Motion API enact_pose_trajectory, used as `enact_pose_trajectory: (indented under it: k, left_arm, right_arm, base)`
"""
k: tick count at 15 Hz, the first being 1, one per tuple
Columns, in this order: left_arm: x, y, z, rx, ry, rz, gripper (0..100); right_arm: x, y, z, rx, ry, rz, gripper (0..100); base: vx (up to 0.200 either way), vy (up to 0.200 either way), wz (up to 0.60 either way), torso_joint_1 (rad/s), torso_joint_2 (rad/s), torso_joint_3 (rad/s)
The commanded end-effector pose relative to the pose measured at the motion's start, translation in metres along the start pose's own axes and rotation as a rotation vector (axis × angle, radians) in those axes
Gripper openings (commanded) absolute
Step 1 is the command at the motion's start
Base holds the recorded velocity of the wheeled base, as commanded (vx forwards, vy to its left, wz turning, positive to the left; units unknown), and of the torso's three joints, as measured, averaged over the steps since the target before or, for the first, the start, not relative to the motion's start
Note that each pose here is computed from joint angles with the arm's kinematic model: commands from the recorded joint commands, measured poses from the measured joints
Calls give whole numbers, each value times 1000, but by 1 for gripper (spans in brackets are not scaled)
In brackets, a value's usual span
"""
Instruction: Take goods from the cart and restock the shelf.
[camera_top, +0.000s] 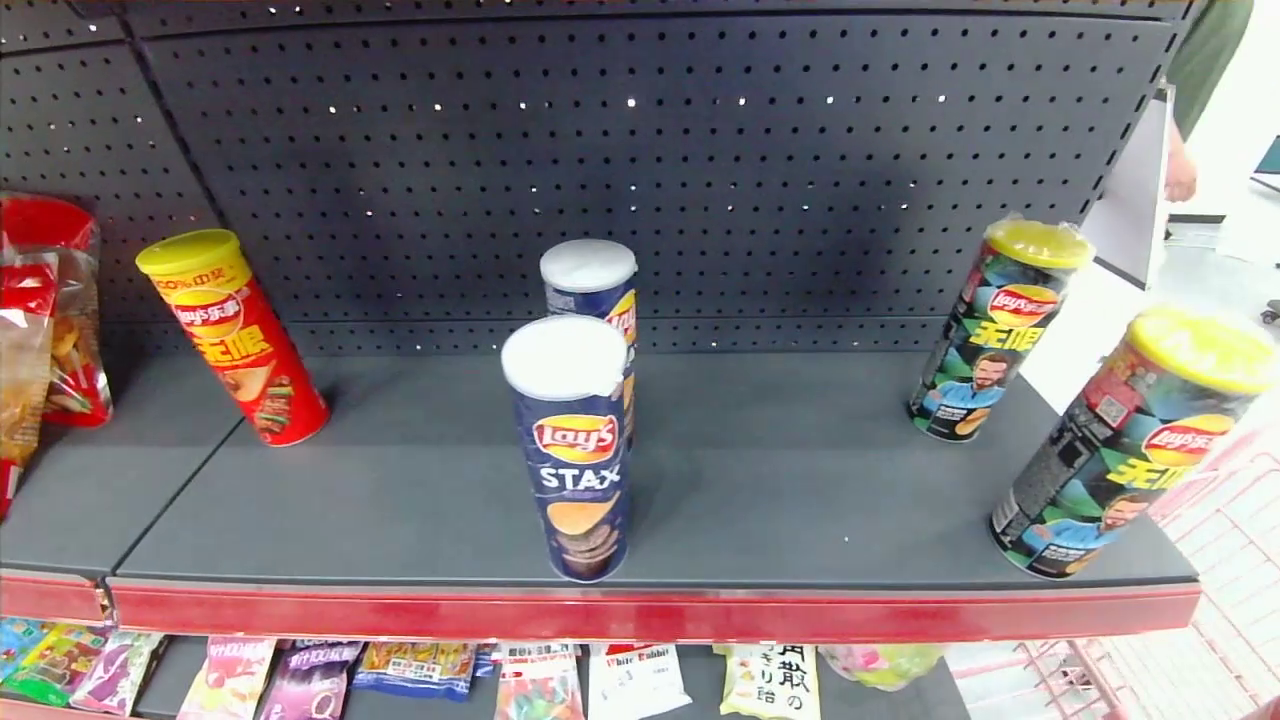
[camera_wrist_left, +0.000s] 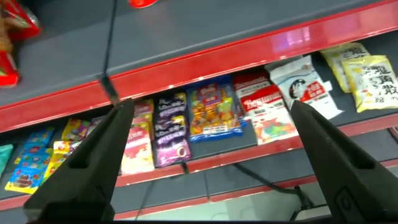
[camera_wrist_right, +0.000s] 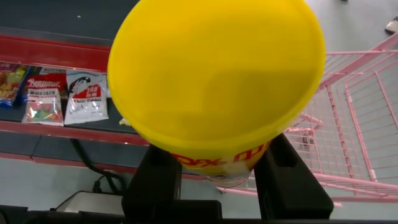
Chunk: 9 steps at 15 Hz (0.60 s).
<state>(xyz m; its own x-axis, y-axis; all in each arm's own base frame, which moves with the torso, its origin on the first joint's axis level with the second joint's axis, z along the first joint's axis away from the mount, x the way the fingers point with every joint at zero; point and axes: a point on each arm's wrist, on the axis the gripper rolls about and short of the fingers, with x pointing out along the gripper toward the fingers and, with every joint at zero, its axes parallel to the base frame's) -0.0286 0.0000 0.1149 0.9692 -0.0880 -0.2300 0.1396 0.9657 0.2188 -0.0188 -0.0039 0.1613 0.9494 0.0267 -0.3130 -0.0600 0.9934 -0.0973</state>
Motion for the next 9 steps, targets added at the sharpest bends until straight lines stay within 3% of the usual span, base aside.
enact_pose_trajectory:
  k: [1,9]
  left_arm:
    - [0,0,0,1,-4,1,100]
    - [-1,0,0,1,-7,2,100]
  right_arm:
    - [1,0,0,-3,4,2,0]
    - [2,0,-2,-4,12,4,0]
  base:
    - [0,200,0,2,2,2]
    - [0,200,0,3,3,2]
